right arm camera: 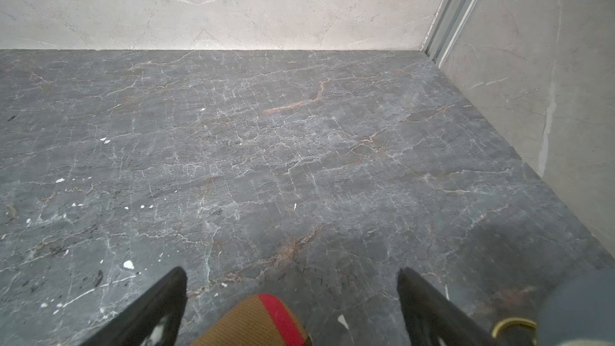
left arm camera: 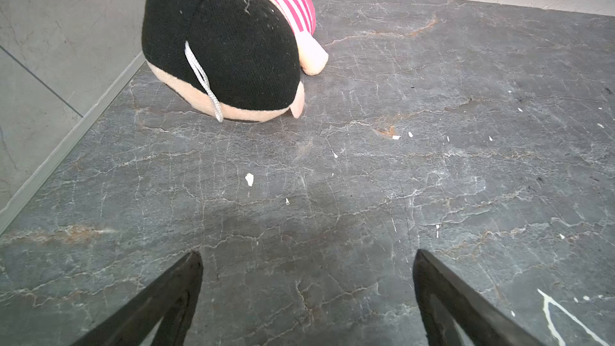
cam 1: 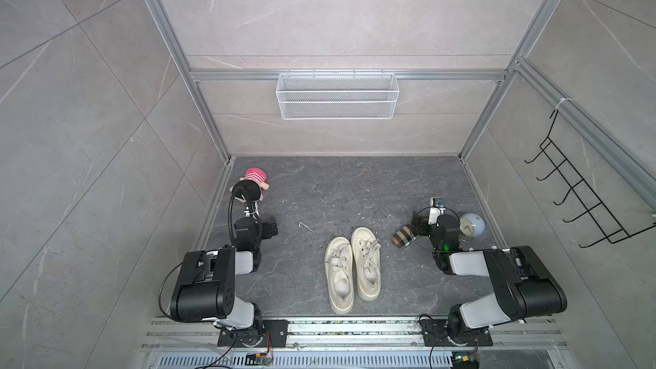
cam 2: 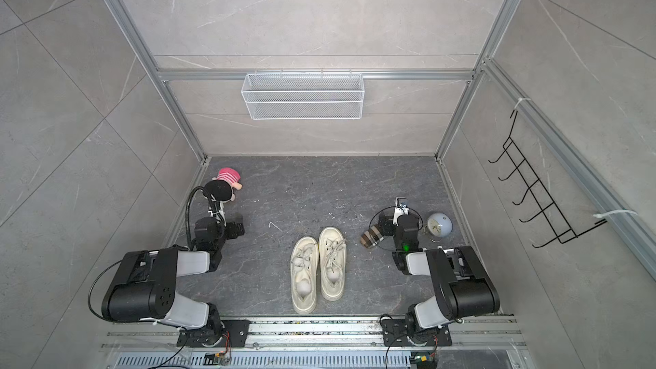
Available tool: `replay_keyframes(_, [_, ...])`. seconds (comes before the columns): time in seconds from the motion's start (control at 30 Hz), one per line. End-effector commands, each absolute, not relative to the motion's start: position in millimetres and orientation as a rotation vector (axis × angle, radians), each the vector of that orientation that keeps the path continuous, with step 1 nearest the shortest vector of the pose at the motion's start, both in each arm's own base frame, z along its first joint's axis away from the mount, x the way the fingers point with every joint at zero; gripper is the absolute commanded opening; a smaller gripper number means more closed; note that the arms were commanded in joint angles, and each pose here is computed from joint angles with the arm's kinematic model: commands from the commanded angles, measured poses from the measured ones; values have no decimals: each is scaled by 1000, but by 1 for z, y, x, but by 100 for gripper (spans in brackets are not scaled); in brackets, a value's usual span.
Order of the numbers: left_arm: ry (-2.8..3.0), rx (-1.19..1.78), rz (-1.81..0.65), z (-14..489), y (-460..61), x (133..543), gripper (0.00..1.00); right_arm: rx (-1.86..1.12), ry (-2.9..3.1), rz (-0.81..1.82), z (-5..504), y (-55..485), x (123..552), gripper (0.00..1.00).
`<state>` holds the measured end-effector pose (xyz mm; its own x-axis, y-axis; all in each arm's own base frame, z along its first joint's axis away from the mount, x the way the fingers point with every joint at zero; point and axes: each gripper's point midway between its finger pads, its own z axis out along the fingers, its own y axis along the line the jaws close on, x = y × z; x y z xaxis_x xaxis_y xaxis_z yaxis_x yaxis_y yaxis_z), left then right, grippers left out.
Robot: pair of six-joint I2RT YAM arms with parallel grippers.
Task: Remove the insole from the shoe
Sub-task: Pick up the shoe at the center of the board.
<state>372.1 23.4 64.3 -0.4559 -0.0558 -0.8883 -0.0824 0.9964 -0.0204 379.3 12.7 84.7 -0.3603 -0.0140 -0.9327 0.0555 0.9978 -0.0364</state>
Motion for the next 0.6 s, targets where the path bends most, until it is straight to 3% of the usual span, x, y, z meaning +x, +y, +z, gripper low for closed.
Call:
replay_keyframes(0.0, [1967, -70, 36, 85, 24, 386, 100, 32, 1905, -81, 94, 13, 387, 99])
replay_keyframes(0.57, [1968, -70, 32, 85, 23, 386, 100, 34, 1905, -79, 94, 13, 387, 99])
